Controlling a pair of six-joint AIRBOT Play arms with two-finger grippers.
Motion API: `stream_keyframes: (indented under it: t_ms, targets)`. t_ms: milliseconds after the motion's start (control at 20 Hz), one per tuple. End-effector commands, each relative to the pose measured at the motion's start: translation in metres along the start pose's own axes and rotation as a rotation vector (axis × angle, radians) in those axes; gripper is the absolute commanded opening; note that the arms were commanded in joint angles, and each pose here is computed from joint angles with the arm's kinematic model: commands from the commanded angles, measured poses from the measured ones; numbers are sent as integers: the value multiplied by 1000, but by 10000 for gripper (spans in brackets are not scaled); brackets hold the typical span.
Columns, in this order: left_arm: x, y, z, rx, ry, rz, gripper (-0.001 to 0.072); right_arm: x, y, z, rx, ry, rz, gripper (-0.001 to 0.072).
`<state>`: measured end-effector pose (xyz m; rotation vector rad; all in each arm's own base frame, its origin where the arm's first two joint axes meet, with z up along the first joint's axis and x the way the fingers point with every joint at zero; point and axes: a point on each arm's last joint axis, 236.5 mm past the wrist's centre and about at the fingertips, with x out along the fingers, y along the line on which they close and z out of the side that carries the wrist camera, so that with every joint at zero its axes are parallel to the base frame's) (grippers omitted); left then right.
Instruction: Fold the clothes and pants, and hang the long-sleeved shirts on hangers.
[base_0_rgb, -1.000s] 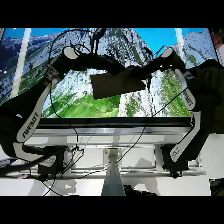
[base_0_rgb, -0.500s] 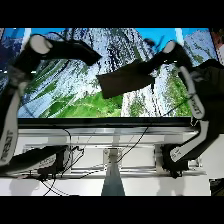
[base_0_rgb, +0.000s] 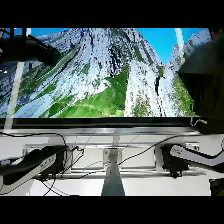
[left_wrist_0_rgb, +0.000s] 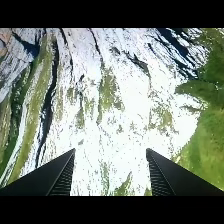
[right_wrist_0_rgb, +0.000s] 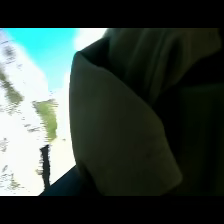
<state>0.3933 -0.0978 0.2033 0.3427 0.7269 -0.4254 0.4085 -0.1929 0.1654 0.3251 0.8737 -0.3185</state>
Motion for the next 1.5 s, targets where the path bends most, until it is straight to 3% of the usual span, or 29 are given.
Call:
stream_keyframes:
  t_ms: [0, 100, 350, 400, 450, 500, 550, 600, 700, 750, 800, 1200, 1450]
  targets:
    - [-8, 6, -4, -8, 11, 25, 472, -64, -116, -46, 272, 92, -251, 18]
    - [-8, 6, -4, -8, 11, 25, 472, -86, -160, -82, 521, 158, -355, 17]
    - [-8, 6, -4, -8, 11, 25, 472, -115, -206, -111, 692, 162, -427, 36]
    - [-8, 6, -4, -8, 11, 25, 472, -116, -207, -113, 739, 157, -427, 176]
    - [-8, 6, -4, -8, 11, 25, 471, -115, -206, -113, 762, 153, -428, 463]
    - [-8, 6, -4, -8, 11, 25, 472, -113, -202, -110, 748, 153, -411, 578]
    - [-8, 6, -4, -8, 11, 25, 472, -107, -195, -105, 720, 150, -381, 567]
    - [-8, 6, -4, -8, 11, 25, 472, -100, -185, -99, 691, 150, -343, 510]
    - [-8, 6, -4, -8, 11, 25, 472, -85, -156, -80, 621, 131, -265, 264]
    - [-8, 6, -4, -8, 11, 25, 472, -77, -136, -70, 561, 127, -229, 107]
    - [-8, 6, -4, -8, 11, 25, 472, -69, -116, -62, 492, 128, -195, 21]
    - [-8, 6, -4, -8, 11, 25, 471, -32, 152, -49, -415, 62, 147, 17]
    - [-8, 6, -4, -8, 11, 25, 472, -48, 249, -77, -659, -13, 256, 18]
